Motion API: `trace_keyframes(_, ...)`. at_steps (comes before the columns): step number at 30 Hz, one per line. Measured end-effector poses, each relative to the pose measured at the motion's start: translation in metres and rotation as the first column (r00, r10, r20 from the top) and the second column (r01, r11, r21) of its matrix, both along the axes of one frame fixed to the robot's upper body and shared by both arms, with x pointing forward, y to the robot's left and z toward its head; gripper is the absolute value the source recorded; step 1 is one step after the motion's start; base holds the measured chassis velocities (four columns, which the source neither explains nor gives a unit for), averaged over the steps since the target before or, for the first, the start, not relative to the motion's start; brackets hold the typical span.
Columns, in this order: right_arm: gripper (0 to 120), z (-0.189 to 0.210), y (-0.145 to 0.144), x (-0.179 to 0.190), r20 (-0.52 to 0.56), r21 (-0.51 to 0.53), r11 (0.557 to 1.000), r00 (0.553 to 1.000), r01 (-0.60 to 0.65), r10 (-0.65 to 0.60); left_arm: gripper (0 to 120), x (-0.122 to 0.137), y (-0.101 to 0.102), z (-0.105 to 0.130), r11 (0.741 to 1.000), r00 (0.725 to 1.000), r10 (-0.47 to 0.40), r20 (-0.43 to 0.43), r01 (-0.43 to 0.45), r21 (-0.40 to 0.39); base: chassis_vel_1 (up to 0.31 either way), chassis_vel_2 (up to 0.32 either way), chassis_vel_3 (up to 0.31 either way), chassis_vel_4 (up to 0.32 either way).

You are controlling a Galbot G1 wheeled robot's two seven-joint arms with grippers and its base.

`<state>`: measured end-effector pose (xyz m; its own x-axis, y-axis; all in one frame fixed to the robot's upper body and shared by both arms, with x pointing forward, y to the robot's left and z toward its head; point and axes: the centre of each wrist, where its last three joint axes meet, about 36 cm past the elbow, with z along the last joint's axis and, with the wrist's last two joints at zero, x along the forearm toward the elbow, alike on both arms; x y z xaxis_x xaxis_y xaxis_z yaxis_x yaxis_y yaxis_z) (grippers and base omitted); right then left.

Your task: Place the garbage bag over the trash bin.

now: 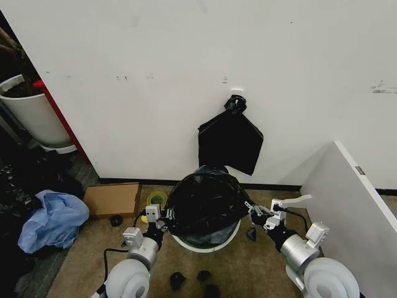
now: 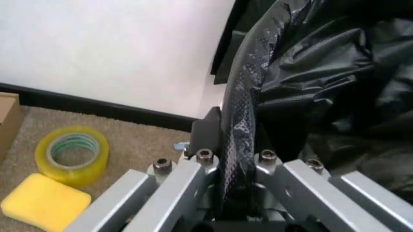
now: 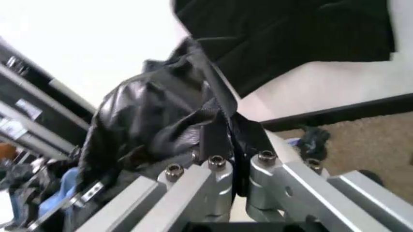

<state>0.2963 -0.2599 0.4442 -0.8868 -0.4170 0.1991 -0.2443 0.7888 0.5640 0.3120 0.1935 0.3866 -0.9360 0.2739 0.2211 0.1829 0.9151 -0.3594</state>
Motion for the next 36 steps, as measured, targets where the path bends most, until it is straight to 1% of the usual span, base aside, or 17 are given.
trace_keyframes(8, 0, -0.007, -0.011, -0.003, -0.04, -0.01, 0.999, 0.999, 0.035, -0.035, 1, 0.003, -0.001, -0.001, 0.999, 1.0, 0.017, -0.006, -0.018, -0.042, 0.0, 0.0, 0.0, 0.0)
trace_keyframes(11, 0, -0.008, -0.012, -0.005, -0.051, -0.014, 0.999, 0.998, 0.032, -0.033, 1, 0.004, -0.002, -0.001, 0.998, 1.0, 0.022, -0.007, -0.022, -0.053, 0.0, 0.0, 0.0, 0.0)
trace_keyframes(13, 0, -0.014, -0.014, -0.01, -0.08, -0.021, 1.0, 0.997, 0.004, -0.006, 1, 0.007, -0.003, 0.004, 0.995, 0.999, 0.038, -0.022, -0.04, -0.092, 0.0, 0.0, 0.0, 0.0)
trace_keyframes(15, 0, -0.02, -0.014, -0.012, -0.098, -0.025, 1.0, 0.995, -0.01, 0.007, 1, 0.008, -0.004, 0.007, 0.993, 0.999, 0.04, -0.027, -0.042, -0.107, 0.0, 0.0, 0.0, 0.0)
trace_keyframes(21, 0, -0.031, -0.014, -0.015, -0.126, -0.024, 1.0, 0.992, -0.017, 0.014, 1, 0.008, -0.005, 0.01, 0.993, 0.999, 0.041, -0.032, -0.044, -0.113, 0.0, 0.0, 0.0, 0.0)
trace_keyframes(26, 0, -0.029, -0.015, -0.02, -0.125, -0.019, 1.0, 0.992, -0.015, 0.013, 1, 0.008, -0.005, 0.01, 0.993, 0.998, 0.045, -0.043, -0.049, -0.109, 0.0, 0.0, 0.0, 0.0)
trace_keyframes(29, 11, -0.026, -0.012, -0.026, -0.089, -0.029, 1.0, 0.996, -0.011, 0.009, 1, 0.01, -0.004, 0.008, 0.993, 0.996, 0.057, -0.067, -0.063, -0.095, 0.0, 0.0, 0.0, 0.0)
trace_keyframes(30, 11, -0.026, -0.012, -0.026, -0.089, -0.029, 1.0, 0.996, -0.011, 0.009, 1, 0.01, -0.004, 0.008, 0.993, 0.996, 0.057, -0.067, -0.063, -0.095, 0.0, 0.0, 0.0, 0.0)
trace_keyframes(33, 23, -0.022, -0.011, -0.027, -0.064, -0.029, 1.0, 0.998, 0.011, -0.013, 1, 0.012, -0.004, 0.006, 0.994, 0.993, 0.069, -0.096, -0.077, -0.077, 0.0, 0.0, 0.0, 0.0)
trace_keyframes(36, 37, -0.019, -0.012, -0.027, -0.046, -0.036, 0.999, 0.998, 0.034, -0.036, 1, 0.014, -0.003, 0.006, 0.993, 0.989, 0.08, -0.128, -0.089, -0.072, 0.0, 0.0, 0.0, 0.0)
